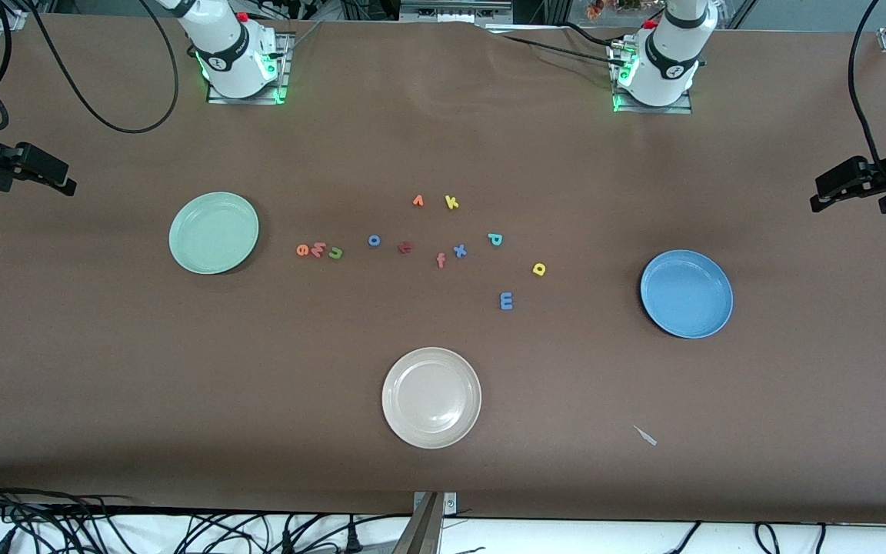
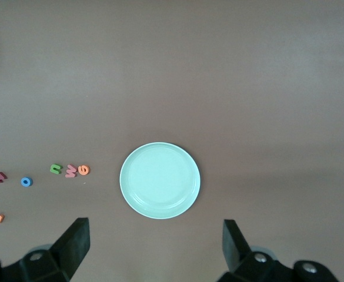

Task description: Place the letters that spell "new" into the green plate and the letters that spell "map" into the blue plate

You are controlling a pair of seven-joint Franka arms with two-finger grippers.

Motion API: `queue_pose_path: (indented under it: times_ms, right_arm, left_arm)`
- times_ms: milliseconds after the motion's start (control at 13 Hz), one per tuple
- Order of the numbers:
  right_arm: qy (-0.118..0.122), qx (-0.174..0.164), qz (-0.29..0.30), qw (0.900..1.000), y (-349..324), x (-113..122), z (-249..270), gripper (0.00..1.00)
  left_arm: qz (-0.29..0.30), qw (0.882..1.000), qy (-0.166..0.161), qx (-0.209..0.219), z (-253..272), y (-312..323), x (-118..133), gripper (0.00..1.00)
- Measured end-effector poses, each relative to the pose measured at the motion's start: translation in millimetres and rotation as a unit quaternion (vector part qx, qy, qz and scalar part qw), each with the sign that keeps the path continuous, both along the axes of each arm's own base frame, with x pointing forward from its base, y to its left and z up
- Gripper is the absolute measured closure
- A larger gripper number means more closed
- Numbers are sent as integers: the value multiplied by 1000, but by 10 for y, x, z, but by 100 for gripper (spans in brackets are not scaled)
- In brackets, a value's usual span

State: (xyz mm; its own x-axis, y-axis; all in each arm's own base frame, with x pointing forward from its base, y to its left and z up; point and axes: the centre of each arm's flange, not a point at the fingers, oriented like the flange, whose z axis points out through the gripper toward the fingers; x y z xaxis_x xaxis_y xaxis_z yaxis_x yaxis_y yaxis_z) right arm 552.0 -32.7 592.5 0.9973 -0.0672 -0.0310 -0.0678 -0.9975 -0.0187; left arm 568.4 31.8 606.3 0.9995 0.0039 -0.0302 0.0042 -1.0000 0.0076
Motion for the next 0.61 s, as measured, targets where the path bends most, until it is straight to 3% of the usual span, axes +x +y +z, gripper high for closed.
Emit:
queue_pose_path:
  times_ms: [614]
  right_arm:
    - [0, 0, 0, 1000, 0, 0, 0, 0]
  left_arm:
    - [2, 1000, 0, 0, -3, 18, -1, 0]
